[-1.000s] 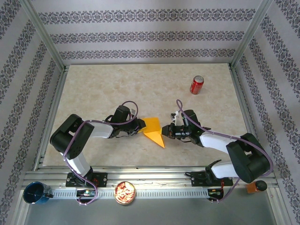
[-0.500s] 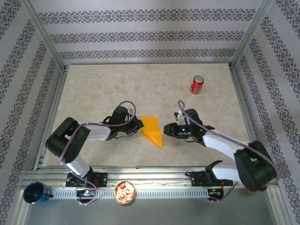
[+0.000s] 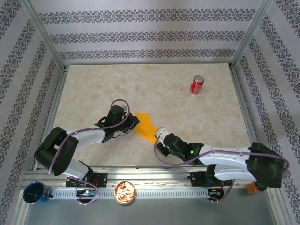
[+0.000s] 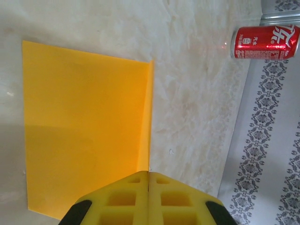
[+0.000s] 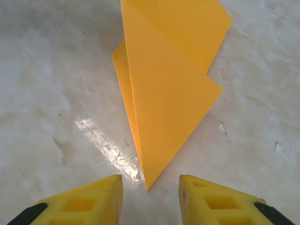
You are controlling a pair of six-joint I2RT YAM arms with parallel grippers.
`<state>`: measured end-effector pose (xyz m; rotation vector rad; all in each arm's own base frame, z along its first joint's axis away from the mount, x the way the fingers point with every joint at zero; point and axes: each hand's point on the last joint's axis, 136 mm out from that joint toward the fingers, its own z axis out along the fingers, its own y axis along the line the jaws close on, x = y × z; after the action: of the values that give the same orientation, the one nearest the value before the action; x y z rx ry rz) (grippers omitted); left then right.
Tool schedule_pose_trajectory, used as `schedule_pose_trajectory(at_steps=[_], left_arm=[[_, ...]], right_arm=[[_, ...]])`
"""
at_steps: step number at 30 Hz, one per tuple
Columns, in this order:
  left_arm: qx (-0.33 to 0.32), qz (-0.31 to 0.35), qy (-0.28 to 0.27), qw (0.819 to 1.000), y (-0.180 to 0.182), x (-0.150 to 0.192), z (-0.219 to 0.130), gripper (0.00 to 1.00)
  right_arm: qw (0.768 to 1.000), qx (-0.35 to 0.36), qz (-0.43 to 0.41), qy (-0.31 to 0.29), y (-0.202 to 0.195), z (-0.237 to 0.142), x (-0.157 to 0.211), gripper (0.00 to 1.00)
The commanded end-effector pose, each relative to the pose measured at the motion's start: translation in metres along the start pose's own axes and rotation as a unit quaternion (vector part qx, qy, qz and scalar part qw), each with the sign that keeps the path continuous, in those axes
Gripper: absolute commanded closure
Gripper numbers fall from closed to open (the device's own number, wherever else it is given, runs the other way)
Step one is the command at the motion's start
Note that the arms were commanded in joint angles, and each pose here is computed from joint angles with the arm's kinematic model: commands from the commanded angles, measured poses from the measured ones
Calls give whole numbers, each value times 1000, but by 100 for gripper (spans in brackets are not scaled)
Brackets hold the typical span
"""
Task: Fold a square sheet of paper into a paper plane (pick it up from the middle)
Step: Fourth fold the wing at the center of the table.
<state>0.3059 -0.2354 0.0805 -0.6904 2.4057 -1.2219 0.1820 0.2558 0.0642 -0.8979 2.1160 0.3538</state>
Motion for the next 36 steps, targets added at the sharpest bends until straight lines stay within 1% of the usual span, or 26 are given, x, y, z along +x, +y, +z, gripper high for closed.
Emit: schedule_pose_trajectory(at_steps=[1,4,11,17,19,29,36], left_arm=[[-18,-14,-4,1000,10,5,-2,100],[-14,-16,-3,1000,6,6,0,100],[0,-19,1,1000,-3,7,4,100],[-1,-19,6,1000,-3,8,4,100],[2,-20,8,1000,-4,9,4,100],[3,-14,9,1000,-7,9,3,100],[0,-15,7,1000,-6,8,3,100]], right_arm=[[996,38,-66,-54,-1,6,-33,64],[995,36,-73,-59,5,17,-38,65],[994,48,-92,-37,8,40,-34,64],[992,79,-102,-9,0,54,-18,67],[991,77,-107,2,1,58,-13,68],[994,79,-79,-4,0,56,-9,81],[996,68,-57,3,3,57,-4,82]])
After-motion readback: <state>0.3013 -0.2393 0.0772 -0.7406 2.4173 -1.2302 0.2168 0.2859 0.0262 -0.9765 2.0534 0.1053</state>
